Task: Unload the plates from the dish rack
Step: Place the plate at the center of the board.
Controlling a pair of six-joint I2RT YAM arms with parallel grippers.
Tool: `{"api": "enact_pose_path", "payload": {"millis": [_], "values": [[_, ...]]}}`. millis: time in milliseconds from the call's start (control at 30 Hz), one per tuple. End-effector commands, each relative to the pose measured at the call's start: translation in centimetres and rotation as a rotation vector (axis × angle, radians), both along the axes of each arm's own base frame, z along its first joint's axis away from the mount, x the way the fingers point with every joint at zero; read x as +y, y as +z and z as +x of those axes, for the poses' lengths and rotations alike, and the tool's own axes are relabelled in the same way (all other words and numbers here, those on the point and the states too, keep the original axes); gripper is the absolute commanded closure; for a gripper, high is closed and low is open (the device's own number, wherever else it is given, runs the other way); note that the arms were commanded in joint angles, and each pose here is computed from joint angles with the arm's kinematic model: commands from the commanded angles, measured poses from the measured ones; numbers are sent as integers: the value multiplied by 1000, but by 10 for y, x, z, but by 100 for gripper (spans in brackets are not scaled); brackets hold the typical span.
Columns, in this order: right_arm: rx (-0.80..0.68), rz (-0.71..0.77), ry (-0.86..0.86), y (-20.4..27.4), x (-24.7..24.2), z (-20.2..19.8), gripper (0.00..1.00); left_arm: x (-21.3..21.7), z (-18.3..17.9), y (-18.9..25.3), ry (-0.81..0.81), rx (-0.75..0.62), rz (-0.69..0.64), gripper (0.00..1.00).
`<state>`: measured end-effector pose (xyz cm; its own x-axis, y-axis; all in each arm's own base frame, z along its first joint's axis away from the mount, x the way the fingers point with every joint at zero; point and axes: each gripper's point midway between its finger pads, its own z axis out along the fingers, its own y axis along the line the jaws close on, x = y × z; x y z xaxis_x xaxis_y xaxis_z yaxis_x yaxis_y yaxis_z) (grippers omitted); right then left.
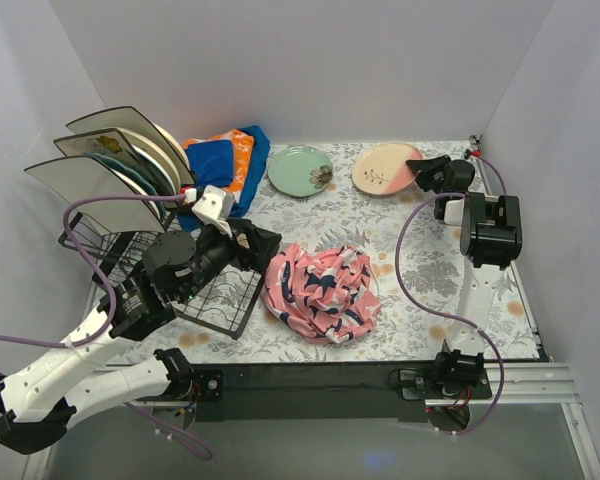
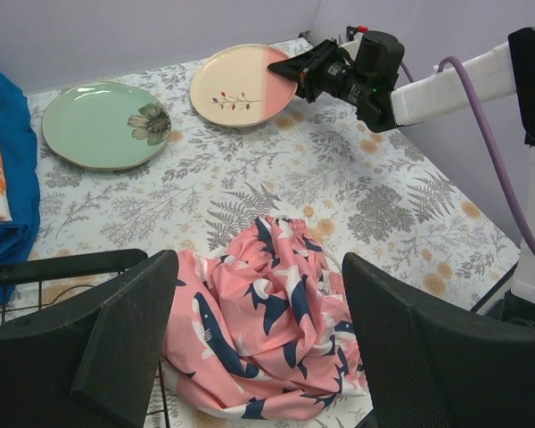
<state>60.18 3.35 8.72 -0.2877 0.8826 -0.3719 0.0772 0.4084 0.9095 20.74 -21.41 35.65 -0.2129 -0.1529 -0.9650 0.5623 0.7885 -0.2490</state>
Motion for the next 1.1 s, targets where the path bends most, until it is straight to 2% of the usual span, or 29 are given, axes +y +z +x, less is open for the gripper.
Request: {"api": "enact_pose_path", "payload": {"millis": [0,33,200,233,400,433,533,767,933,1067], "values": [[-241,68,41,75,15,28,93,-2,2,4,-2,-17,-2,28],[-214,75,42,63,16,31,88,-2,3,4,-2,-16,-1,28],[-151,100,50,40,36,40,79,2,6,2,22,-17,8,28],[-129,104,47,32,37,41,73,3,7,4,30,-21,3,28],[-71,113,27,18,42,37,57,7,8,3,48,-22,4,28],[-64,110,26,18,43,35,43,7,8,3,48,-23,5,28],[-12,94,24,13,42,31,25,7,9,2,54,-23,11,28],[278,43,-57,-27,21,-4,18,15,17,2,117,-16,6,28],[366,1,-45,-38,16,-24,12,19,33,2,208,13,11,28],[444,-39,-37,-50,14,-31,11,20,46,7,285,37,17,28]]}}
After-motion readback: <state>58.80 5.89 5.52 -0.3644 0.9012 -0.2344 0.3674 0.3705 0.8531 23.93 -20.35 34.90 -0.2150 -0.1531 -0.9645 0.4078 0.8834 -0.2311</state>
